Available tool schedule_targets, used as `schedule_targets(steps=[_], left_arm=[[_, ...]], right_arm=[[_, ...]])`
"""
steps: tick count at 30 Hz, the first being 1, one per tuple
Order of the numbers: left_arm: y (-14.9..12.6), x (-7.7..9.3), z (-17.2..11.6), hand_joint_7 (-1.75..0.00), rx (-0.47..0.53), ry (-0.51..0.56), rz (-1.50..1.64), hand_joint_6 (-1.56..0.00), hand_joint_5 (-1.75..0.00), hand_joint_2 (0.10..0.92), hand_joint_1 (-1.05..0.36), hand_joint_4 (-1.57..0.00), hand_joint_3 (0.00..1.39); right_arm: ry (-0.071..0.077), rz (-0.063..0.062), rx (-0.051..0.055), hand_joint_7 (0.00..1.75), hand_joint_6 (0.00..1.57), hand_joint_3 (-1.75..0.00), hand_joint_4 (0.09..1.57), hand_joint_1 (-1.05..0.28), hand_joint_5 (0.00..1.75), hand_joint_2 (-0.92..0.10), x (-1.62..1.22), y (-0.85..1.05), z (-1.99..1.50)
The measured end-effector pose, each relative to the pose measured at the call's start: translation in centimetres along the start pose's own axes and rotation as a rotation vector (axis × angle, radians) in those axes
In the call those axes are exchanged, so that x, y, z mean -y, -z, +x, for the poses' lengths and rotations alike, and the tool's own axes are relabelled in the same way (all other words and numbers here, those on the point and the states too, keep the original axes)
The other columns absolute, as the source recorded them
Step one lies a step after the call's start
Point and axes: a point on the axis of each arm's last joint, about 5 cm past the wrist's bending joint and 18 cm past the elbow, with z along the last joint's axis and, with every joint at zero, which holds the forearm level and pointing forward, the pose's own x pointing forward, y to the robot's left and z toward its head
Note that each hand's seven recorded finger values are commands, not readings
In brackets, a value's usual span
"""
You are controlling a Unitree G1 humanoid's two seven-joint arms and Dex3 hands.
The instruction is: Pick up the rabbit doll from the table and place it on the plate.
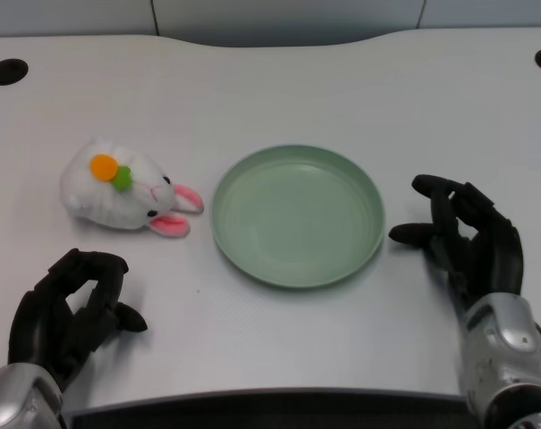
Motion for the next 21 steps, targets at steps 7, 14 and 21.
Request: schedule_targets(steps=[7, 14, 21], left_arm=[[-0.08, 0.11, -0.19, -1.75, -0.006, -0.023, -0.005, -0.42, -1.75, 0.921, -0.42, -0.67, 0.48], [0.04, 0.2, -0.36, -1.74, 0.001, -0.035, -0.011, -0.41, -1.75, 0.921, -0.44, -0.65, 0.44], [0.02, 0.24, -0.38, -1.74, -0.002, -0.039, -0.011, -0.41, -1.75, 0.921, -0.44, -0.65, 0.45]], right_arm=[[0.054, 0.101, -0.01, 0.72, 0.74, -0.36, 0.79, -0.41, 1.08, -0.92, -0.27, -0.12, 0.19], [0.079, 0.176, -0.035, 0.79, 0.72, -0.39, 0.8, -0.4, 1.15, -0.92, -0.7, -0.44, 0.51], [0.078, 0.185, -0.042, 0.81, 0.69, -0.37, 0.78, -0.41, 1.14, -0.92, -0.72, -0.55, 0.58]])
